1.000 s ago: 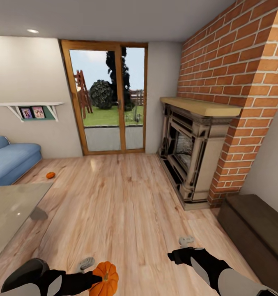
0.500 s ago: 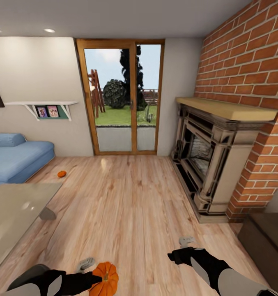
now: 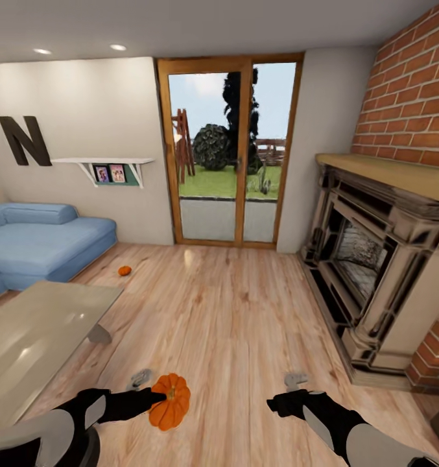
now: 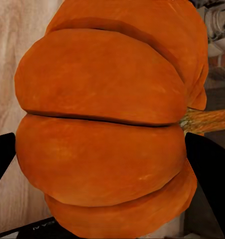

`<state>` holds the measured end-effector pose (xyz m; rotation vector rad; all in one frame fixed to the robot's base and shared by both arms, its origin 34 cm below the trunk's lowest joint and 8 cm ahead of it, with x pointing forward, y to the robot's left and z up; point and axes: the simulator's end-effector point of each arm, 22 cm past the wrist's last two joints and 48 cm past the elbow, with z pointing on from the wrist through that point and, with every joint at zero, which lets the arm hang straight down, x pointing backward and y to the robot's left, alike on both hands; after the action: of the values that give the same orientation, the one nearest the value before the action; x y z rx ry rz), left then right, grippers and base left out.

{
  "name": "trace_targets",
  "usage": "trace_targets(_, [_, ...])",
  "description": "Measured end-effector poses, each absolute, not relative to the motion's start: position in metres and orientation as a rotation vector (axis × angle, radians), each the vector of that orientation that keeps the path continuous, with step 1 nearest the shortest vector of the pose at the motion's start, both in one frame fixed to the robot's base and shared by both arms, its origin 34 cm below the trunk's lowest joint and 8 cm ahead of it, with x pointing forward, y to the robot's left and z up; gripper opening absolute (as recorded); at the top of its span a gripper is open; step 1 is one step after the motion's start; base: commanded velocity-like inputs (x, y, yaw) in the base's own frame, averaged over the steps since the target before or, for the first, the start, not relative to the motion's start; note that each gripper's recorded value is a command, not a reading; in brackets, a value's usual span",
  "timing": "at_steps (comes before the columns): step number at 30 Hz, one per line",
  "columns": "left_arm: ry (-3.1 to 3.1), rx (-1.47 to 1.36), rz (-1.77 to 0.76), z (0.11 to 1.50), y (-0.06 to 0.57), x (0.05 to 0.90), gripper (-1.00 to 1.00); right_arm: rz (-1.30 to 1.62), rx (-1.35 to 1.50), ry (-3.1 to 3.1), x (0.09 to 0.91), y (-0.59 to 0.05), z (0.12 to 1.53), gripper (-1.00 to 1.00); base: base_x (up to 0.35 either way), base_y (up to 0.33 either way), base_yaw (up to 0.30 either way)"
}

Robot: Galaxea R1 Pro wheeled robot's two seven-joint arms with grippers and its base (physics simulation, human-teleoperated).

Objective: Place each of the two pumpkins and all three candles from the living room inside a cabinet in the living room (use any cabinet), then make sure every cabinet is closed, and position the cauldron so it is next to a table in the living room.

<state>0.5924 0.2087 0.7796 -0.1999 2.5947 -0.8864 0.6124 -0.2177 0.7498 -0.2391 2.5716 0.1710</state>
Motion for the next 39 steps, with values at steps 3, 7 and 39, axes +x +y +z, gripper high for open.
trace_targets(3, [2.590,-0.214,-0.884,0.780,0.214,0.594,-1.00,0.168,-0.238,2.573,0.612,-0.218,0.749,1.00,0.335,0.000,0.278])
trace_targets(7, [2.590,-0.215,-0.891,0.780,0.211,0.593,-1.00,0.168,-0.238,2.574,0.612,-0.219,0.748,1.00,0.335,0.000,0.278])
trace_targets(39, [2.585,-0.206,-0.891,0.784,0.208,0.594,-1.00,0.174,-0.233,2.508,0.624,-0.217,0.760,1.00,0.336,0.000,0.034])
